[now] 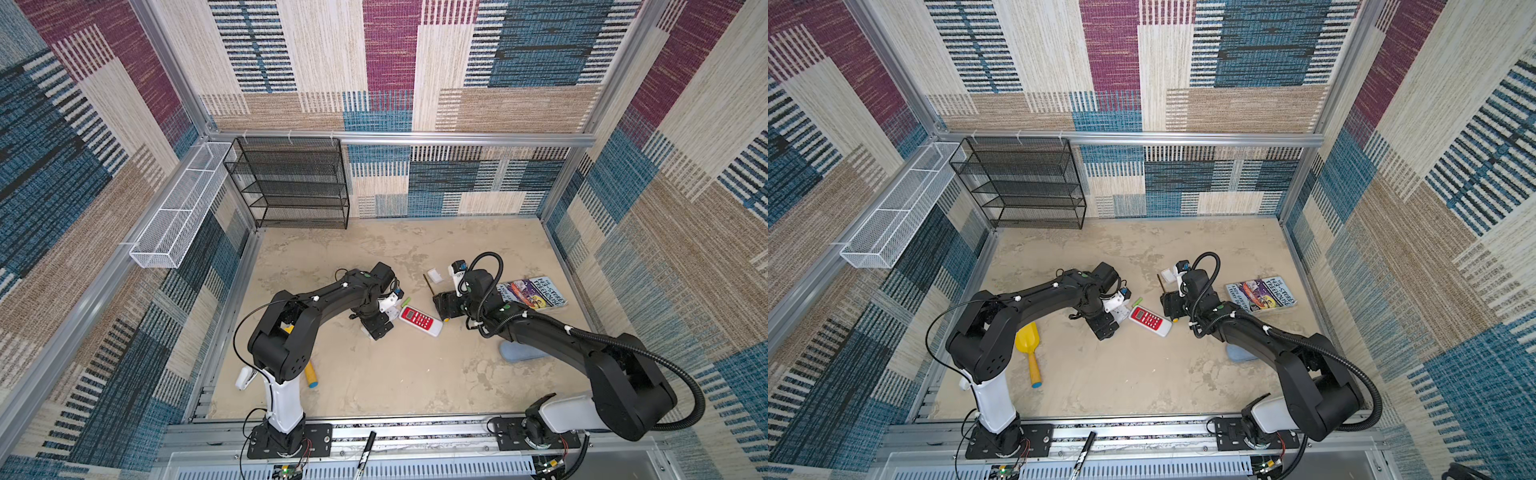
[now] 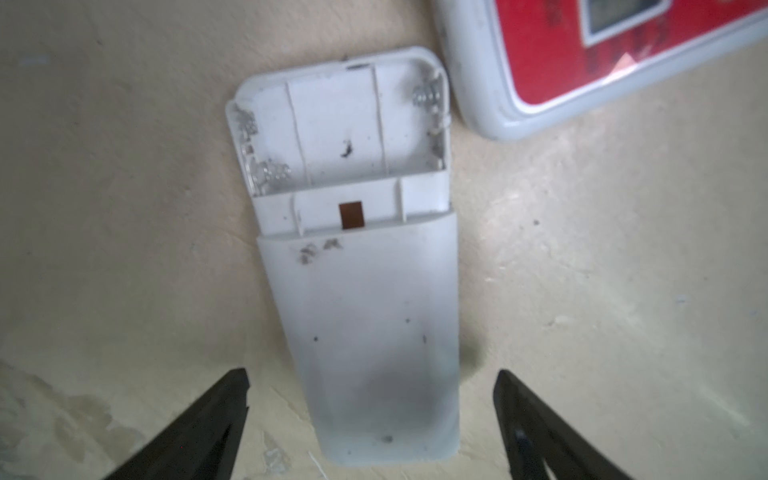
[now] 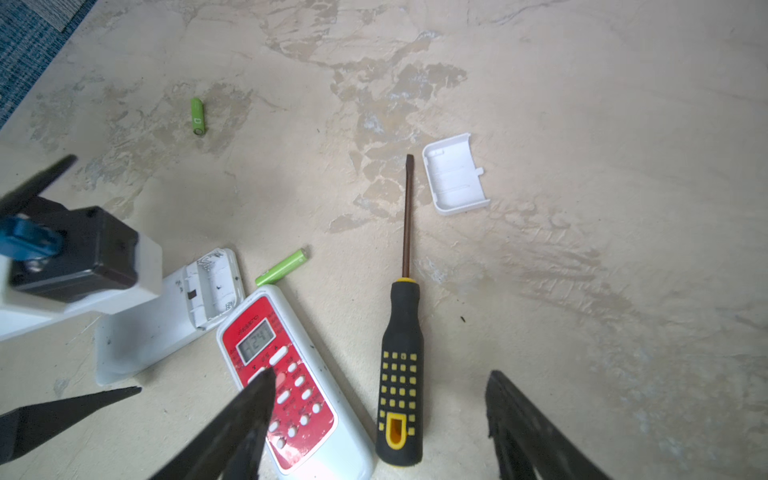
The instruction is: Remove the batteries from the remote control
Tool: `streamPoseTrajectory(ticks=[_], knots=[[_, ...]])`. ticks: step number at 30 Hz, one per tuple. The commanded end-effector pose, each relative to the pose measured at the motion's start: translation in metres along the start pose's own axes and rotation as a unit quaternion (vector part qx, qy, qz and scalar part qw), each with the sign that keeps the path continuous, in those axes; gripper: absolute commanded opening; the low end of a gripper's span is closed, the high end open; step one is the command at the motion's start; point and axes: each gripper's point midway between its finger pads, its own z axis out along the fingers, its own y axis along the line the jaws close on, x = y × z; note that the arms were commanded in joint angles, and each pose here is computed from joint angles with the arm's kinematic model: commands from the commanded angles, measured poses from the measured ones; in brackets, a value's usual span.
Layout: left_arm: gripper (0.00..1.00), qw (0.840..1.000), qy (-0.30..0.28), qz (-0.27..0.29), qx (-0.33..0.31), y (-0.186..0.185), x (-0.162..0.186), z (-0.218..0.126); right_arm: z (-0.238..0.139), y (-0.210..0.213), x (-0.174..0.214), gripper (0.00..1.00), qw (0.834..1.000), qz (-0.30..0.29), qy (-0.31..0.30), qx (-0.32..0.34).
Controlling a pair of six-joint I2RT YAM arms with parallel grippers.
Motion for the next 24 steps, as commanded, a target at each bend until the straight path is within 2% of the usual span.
streamPoseTrajectory(ticks=[1, 6, 17, 24], knots=[[0.91, 1.0, 0.004, -0.023, -0.015, 0.004, 0.0, 0.007, -0.004, 0.0, -0.004, 0.81, 1.0, 0.001, -0.009, 0.002], [0.84, 0.999, 0.011, -0.026, -0.029, 0.009, 0.003, 0.013, -0.005, 0.001, -0.005, 0.8, 1.0, 0.001, -0.011, -0.001], [0.62, 0.998, 0.002, -0.034, -0.056, 0.034, 0.011, 0.0, -0.004, 0.001, 0.0, 0.79, 1.0, 0.004, -0.008, -0.003], [0.6, 0.995, -0.012, -0.069, -0.065, 0.066, 0.02, -0.01, -0.003, 0.002, 0.002, 0.79, 1.0, 0.004, -0.006, -0.009]])
